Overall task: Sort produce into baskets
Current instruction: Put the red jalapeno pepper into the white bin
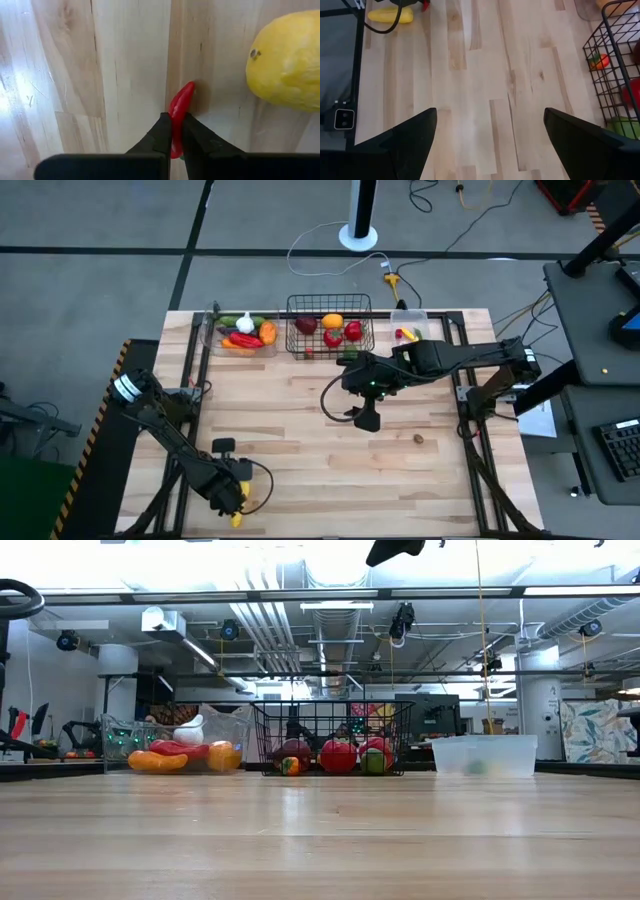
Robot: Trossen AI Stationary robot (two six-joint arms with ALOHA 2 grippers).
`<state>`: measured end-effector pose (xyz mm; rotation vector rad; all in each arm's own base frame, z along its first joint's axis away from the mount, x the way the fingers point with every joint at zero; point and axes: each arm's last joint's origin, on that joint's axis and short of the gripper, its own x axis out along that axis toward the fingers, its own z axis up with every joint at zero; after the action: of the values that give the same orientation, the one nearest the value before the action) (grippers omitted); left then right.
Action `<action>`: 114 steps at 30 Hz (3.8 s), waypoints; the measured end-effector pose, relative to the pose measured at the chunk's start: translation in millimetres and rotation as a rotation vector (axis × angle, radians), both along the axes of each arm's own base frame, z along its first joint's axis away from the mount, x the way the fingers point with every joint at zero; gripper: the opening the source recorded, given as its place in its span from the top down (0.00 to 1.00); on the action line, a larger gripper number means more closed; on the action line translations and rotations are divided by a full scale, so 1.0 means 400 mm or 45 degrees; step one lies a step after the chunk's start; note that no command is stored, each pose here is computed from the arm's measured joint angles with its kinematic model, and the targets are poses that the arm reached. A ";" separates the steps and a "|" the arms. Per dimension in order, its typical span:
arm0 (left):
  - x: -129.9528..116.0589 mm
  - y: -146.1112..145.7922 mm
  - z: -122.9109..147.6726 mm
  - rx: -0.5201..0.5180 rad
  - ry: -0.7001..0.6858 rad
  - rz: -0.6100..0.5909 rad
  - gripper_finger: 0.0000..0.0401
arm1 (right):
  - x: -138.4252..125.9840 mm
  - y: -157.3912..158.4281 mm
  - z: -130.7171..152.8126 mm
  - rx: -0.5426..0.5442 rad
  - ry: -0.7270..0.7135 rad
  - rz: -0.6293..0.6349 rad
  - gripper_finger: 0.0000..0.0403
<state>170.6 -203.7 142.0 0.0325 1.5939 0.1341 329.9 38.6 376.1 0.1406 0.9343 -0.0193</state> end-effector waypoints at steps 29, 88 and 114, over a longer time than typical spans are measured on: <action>0.041 0.054 0.386 0.324 -1.534 -0.167 0.98 | 0.058 0.181 -0.236 -0.215 -0.639 0.274 0.11; 0.244 0.099 0.349 0.331 -1.614 -0.289 0.73 | 0.100 0.189 -0.324 -0.134 -0.949 0.295 0.97; 0.173 0.153 0.285 0.317 -1.259 0.149 0.61 | -0.236 -0.495 -0.298 -0.161 0.476 -1.333 0.97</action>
<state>239.7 -142.4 256.1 0.0556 0.5849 0.3746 235.6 -159.2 256.8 0.5076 1.1362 -1.1002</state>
